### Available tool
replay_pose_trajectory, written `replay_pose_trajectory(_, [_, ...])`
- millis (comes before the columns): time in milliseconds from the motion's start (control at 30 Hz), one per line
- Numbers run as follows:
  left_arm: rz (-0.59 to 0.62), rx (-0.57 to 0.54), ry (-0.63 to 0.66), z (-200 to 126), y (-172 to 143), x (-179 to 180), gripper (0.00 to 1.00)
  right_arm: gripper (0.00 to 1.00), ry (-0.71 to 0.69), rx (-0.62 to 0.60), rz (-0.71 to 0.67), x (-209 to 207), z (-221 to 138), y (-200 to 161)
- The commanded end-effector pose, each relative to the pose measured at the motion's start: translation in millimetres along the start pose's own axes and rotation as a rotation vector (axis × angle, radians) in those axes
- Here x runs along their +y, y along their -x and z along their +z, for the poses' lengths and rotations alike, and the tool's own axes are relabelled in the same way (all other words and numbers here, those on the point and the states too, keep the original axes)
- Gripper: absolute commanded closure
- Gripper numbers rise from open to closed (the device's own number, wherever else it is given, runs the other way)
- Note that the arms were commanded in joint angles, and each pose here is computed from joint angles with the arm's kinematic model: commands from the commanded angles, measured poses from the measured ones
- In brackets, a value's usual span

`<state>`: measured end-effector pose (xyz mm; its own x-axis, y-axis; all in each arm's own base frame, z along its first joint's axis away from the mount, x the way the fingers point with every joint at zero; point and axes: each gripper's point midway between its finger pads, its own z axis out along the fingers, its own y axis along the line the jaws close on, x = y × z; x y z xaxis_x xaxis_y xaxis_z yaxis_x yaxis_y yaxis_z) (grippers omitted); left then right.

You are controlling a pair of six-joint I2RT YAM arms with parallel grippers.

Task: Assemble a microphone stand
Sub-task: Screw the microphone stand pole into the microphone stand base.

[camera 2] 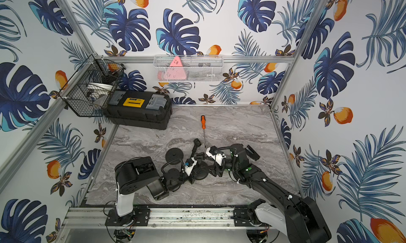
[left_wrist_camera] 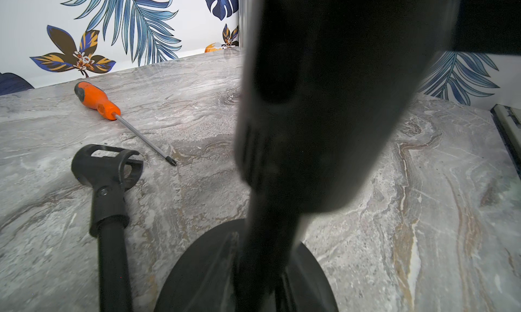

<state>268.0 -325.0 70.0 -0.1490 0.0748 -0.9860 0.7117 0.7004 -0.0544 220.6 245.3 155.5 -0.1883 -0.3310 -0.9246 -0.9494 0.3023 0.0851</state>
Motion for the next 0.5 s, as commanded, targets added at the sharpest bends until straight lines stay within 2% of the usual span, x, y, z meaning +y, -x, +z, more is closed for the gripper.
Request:
replay_pose_trajectory(0, [-0.011,-0.012,0.004,-0.4,1.9,1.5,0.74,0.37,0.038,-0.035,-0.063,0.0,4.2,13.3])
replay_pose_trajectory(167, [-0.011,-0.015,0.002,-0.1,2.6,1.2,0.74,0.38,0.044,-0.051,-0.07,-7.1,11.1,19.8])
replay_pose_trajectory(467, [-0.013,-0.007,0.0,1.3,-0.7,1.0,0.74,0.48,0.103,-0.067,-0.083,-6.4,19.7,22.7])
